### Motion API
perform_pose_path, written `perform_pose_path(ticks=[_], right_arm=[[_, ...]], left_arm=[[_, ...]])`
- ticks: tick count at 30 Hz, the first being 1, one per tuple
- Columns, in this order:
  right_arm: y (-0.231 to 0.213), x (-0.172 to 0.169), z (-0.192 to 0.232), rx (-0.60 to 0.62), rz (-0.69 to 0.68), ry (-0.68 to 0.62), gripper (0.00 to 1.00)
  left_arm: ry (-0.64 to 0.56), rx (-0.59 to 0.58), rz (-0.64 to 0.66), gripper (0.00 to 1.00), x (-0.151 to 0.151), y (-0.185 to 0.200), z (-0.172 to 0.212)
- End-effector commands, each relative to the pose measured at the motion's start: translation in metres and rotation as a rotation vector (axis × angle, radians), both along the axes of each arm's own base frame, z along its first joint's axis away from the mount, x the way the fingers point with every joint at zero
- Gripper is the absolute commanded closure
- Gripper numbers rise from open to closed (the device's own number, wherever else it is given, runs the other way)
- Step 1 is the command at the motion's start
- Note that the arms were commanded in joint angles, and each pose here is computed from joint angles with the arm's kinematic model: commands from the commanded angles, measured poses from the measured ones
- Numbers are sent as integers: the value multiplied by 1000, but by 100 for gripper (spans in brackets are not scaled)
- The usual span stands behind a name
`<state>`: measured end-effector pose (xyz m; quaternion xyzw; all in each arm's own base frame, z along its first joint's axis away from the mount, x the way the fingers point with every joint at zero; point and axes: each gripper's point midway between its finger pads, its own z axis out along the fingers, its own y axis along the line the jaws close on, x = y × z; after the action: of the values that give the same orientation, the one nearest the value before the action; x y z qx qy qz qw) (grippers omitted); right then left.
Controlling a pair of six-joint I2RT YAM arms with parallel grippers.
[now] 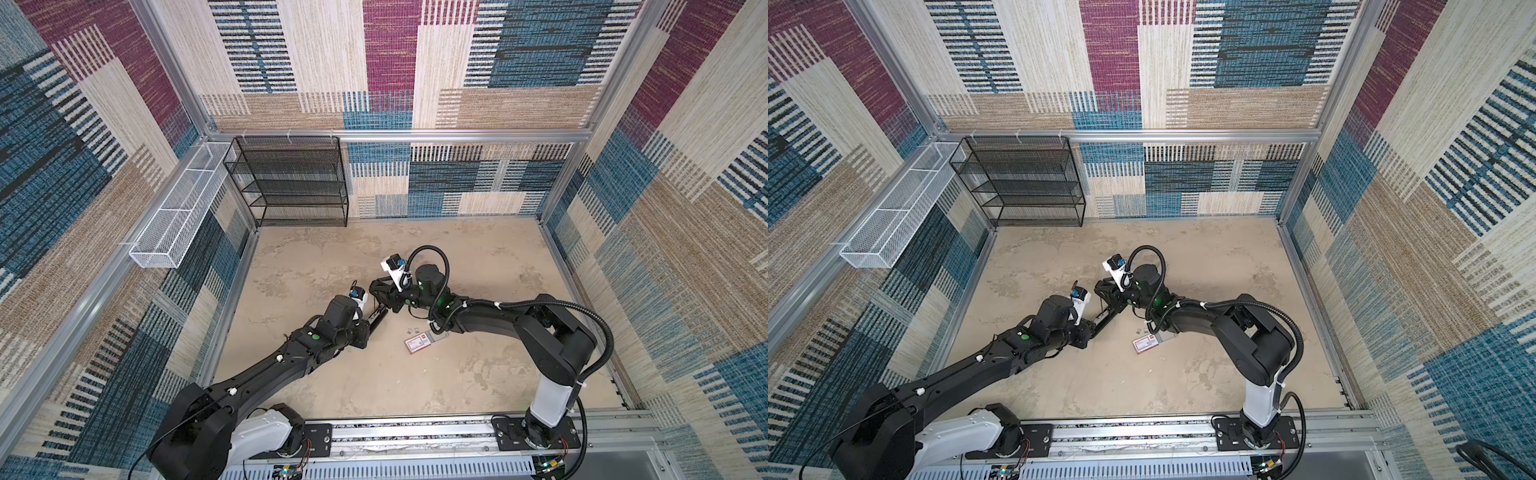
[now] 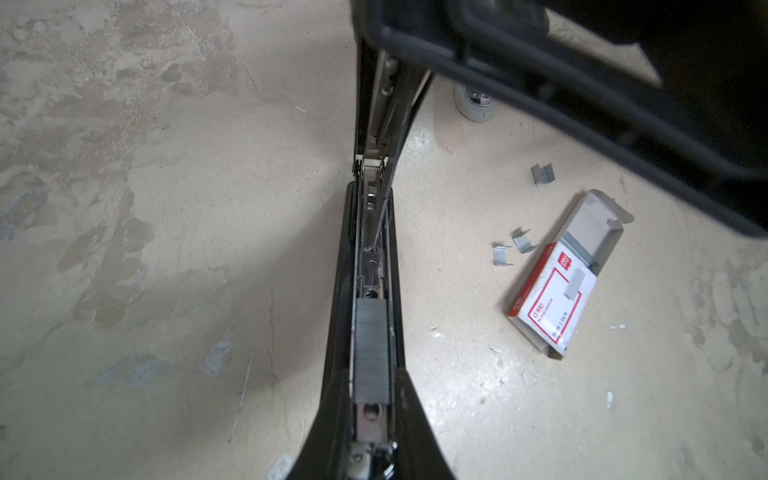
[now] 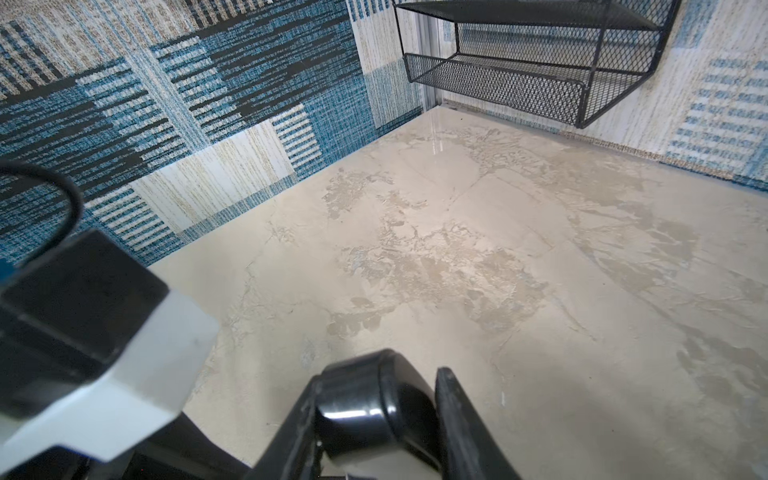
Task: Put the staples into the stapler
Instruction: 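Press the black stapler's top arm closed onto the loaded base with the right gripper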
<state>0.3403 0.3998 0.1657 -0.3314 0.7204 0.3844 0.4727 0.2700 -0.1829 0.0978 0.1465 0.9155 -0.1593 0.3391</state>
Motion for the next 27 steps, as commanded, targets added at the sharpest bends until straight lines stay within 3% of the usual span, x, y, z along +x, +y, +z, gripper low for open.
perform_pose_path(ticks=[1,14,27], right_arm=[[19,-41,5,77,166,158,58],[23,-55,0,59,194,159,56],[29,-65,-2,31,210,144,47]], left_arm=[[-191,-117,19,100,32,-17,46],[-196,-116,22,100,33,-16,49],[-195,-114,25,100,34,-16,49]])
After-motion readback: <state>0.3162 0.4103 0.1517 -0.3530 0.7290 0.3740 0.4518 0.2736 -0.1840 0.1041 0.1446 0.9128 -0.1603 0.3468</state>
